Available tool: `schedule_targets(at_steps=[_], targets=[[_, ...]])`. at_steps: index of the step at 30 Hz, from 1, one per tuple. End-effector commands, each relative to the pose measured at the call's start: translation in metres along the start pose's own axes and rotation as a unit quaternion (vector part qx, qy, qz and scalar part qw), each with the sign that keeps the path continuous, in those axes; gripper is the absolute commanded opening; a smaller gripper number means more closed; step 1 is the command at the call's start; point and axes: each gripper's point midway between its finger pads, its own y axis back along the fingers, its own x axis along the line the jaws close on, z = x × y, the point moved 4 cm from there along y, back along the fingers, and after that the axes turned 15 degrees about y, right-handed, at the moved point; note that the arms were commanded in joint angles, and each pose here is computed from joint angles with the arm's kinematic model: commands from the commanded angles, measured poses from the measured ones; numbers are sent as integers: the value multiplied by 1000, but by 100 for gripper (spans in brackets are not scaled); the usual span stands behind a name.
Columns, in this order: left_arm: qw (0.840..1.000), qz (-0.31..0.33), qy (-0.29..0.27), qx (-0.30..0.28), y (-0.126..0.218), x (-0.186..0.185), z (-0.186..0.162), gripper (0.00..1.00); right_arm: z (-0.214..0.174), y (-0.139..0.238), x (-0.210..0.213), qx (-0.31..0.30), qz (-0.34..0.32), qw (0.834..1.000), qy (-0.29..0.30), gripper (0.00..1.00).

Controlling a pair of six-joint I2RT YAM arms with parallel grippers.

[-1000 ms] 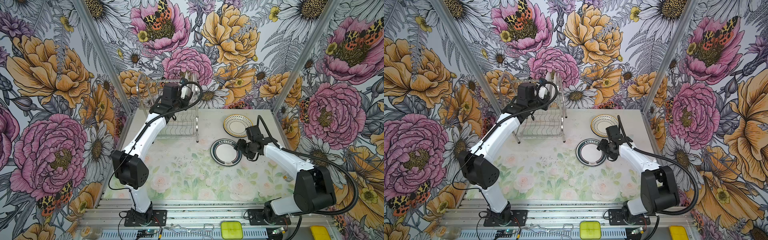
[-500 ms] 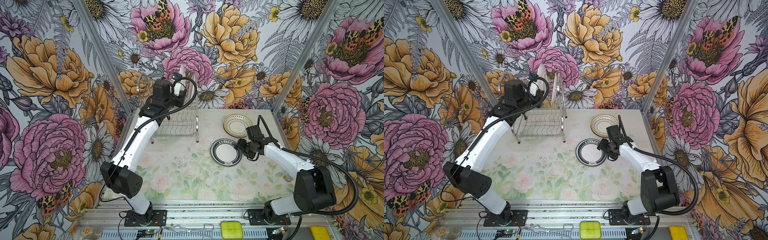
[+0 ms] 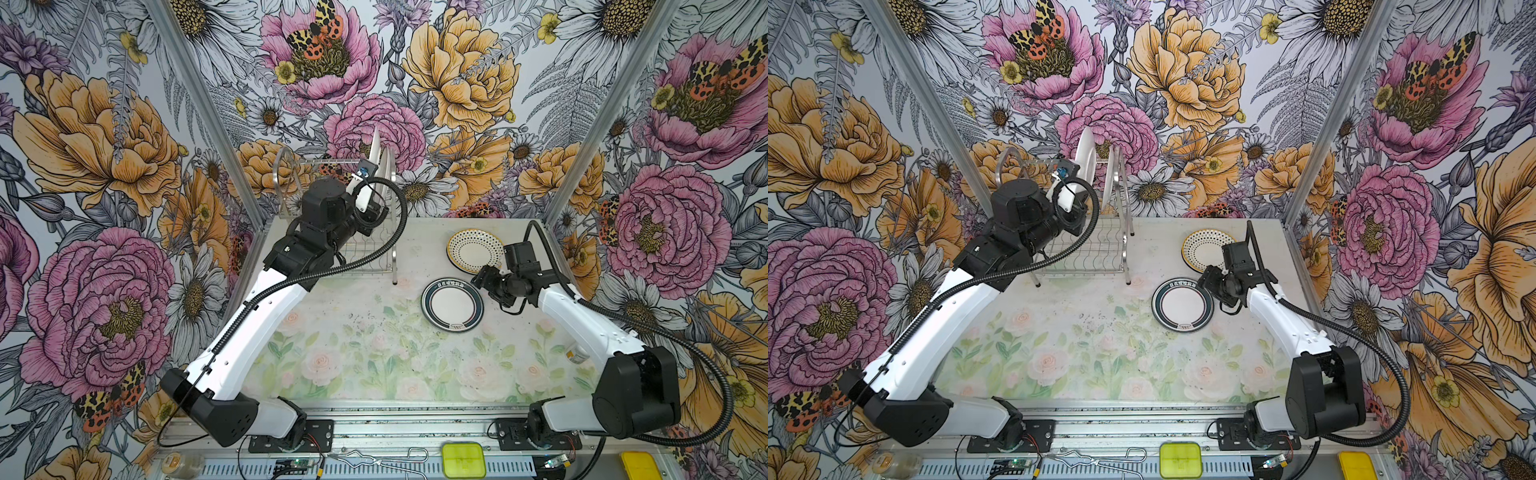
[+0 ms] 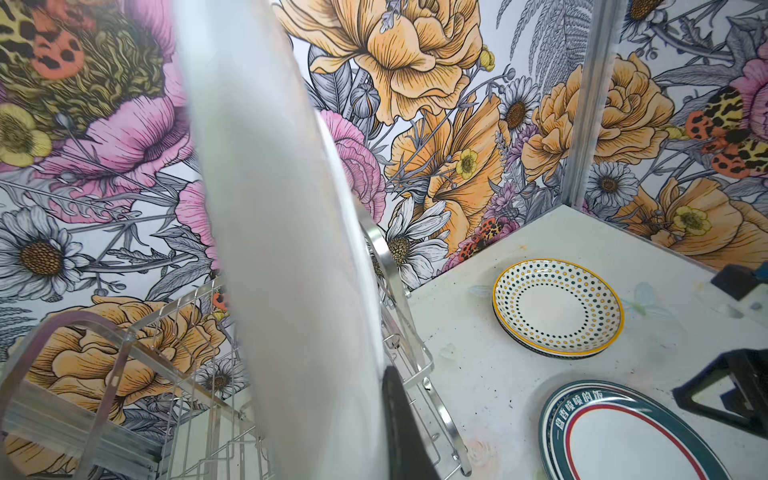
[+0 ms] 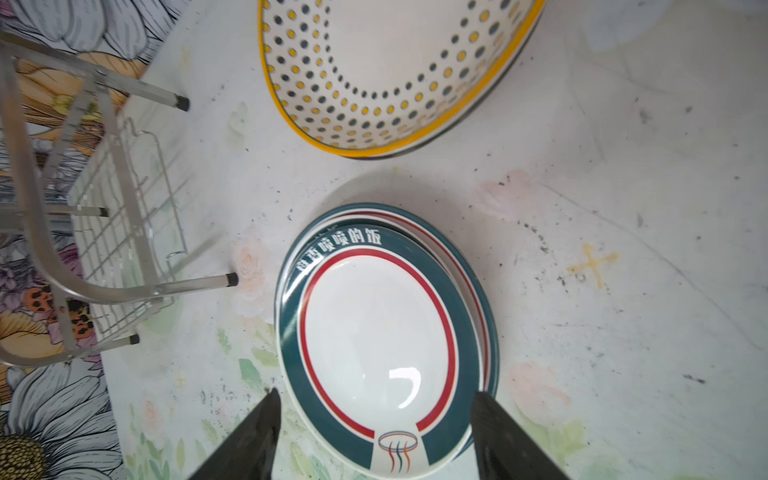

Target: Unload the plates from the dish rack

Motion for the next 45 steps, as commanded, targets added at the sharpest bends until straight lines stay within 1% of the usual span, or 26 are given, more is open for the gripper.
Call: schedule_targets(at_steps=[1,4,7,10,14,16,18,20,22,27,30,33,35,36,40,45], targets=[[997,49,-26,-44,40,-4,22,0,27,44,26,-71,54,995,35,74],[997,38,-39,-48,65,-33,17,0,32,74,40,-103,90,990,44,74],[997,32,-63,-33,81,-63,-5,0,28,103,50,-128,125,983,42,74],[994,48,-97,-5,84,-88,-38,0,20,125,54,-148,148,977,33,74],[987,61,-149,30,83,-120,-86,0,8,150,52,-171,173,970,8,74],[986,55,-154,42,83,-129,-105,0,5,159,50,-180,182,967,-3,74],[986,46,-154,52,81,-137,-121,0,1,164,51,-176,199,964,-14,74],[983,53,-167,61,75,-141,-134,0,-2,166,54,-167,215,962,-23,74],[979,43,-189,64,76,-157,-145,0,-5,168,57,-161,230,959,-26,74],[963,69,-248,82,57,-174,-171,0,-4,172,74,-135,288,948,-21,74],[956,74,-268,93,46,-182,-182,0,-1,168,79,-126,301,945,-22,73],[954,75,-274,98,38,-185,-187,0,2,166,85,-118,313,942,-15,71],[955,69,-273,96,37,-188,-187,0,1,157,89,-98,317,943,-12,71],[954,78,-271,98,29,-181,-186,0,0,151,91,-88,317,944,-9,71],[953,76,-276,95,24,-182,-184,0,-2,127,99,-59,305,951,3,68],[952,72,-281,94,17,-183,-185,0,-4,110,105,-40,295,955,7,65]])
